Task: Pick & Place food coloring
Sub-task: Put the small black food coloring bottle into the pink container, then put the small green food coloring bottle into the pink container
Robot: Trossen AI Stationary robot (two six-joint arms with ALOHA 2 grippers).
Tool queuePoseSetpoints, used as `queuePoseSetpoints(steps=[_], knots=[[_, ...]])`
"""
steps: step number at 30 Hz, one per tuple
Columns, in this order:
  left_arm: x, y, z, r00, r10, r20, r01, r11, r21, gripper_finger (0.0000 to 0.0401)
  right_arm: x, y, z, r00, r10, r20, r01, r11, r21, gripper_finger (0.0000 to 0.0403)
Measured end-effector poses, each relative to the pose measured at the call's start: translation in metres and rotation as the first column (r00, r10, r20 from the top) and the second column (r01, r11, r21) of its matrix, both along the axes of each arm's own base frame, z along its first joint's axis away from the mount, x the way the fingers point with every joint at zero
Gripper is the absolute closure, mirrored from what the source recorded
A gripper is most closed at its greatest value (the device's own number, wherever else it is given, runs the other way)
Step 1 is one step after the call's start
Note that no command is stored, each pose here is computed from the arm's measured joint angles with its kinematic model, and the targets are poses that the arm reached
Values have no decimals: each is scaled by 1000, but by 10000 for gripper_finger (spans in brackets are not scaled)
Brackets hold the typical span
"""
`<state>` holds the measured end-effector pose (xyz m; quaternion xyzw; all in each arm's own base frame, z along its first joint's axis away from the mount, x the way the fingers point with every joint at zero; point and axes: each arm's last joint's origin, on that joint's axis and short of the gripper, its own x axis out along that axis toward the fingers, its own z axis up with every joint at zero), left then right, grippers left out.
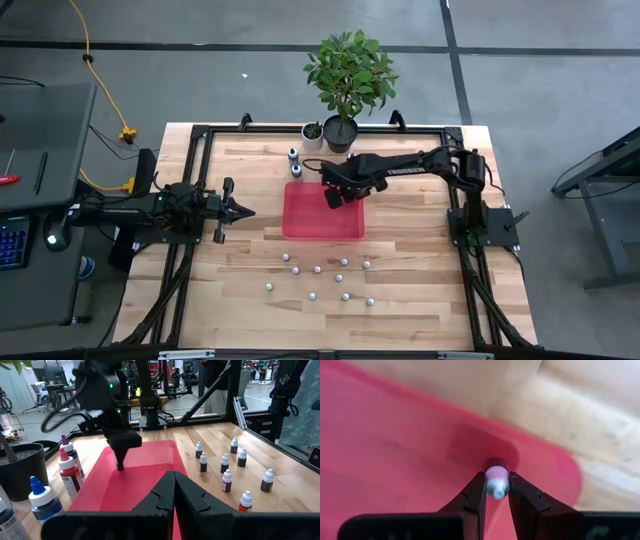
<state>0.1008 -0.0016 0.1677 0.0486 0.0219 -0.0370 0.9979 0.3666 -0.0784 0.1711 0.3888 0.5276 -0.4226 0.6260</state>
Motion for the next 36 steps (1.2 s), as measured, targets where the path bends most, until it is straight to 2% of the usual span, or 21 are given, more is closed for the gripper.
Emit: queuePoseSetpoints(steps=[15, 30, 36], knots=[[0, 0, 0, 1000, 0, 1, 0, 1000, 0, 401, 2, -1, -2, 999, 15, 41, -16, 1000, 13, 338], [0, 0, 0, 1000, 0, 0, 0, 1000, 0, 401, -1, 0, 2, 999, 23, 27, -23, 1000, 15, 235], [0, 0, 0, 1000, 0, 0, 0, 1000, 0, 401, -6, 2, 18, 998, 25, 57, -25, 1000, 8, 210]])
